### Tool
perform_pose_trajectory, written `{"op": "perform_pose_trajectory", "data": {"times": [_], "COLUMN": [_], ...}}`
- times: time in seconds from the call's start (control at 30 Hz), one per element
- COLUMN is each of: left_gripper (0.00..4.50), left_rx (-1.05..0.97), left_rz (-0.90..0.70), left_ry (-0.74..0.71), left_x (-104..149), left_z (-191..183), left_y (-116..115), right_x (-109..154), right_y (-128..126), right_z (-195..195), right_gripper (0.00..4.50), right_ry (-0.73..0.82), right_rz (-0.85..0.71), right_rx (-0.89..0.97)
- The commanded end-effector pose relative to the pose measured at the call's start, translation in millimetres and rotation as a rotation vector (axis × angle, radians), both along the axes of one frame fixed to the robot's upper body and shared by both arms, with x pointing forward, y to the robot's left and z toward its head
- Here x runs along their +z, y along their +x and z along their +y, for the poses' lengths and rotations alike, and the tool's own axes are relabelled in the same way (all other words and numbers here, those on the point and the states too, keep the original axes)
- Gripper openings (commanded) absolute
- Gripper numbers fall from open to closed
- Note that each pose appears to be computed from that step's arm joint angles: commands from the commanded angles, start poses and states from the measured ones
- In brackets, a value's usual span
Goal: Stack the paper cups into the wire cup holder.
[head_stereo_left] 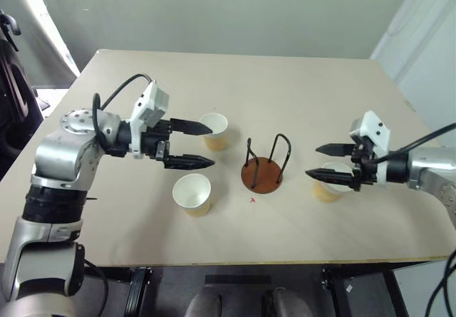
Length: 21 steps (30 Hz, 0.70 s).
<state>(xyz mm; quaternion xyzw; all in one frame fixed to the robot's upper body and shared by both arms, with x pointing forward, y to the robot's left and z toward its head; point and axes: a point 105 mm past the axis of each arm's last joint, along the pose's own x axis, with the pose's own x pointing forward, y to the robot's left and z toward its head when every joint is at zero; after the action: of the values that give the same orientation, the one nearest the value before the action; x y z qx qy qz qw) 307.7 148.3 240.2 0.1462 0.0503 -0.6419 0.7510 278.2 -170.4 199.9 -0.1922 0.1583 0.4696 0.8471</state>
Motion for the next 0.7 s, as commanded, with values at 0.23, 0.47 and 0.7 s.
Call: {"op": "perform_pose_trajectory", "data": {"times": [0.23,0.47,0.7], "left_gripper": [4.50,4.50,4.50], "left_rx": [-0.050,-0.053,-0.047], "left_rz": [-0.044,-0.045,-0.051], "left_ry": [0.003,0.007,0.009], "left_x": [11,12,11], "left_z": [-10,-10,-10], "left_y": [-1,-1,0], "right_x": [-10,-26,-47], "right_y": [-8,-7,-1], "right_z": [-21,-29,-29], "right_gripper": [3.55,3.55,3.39], "right_ry": [-0.188,-0.238,-0.289], "right_rz": [-0.061,-0.044,-0.021], "right_rx": [0.000,0.000,0.022]}}
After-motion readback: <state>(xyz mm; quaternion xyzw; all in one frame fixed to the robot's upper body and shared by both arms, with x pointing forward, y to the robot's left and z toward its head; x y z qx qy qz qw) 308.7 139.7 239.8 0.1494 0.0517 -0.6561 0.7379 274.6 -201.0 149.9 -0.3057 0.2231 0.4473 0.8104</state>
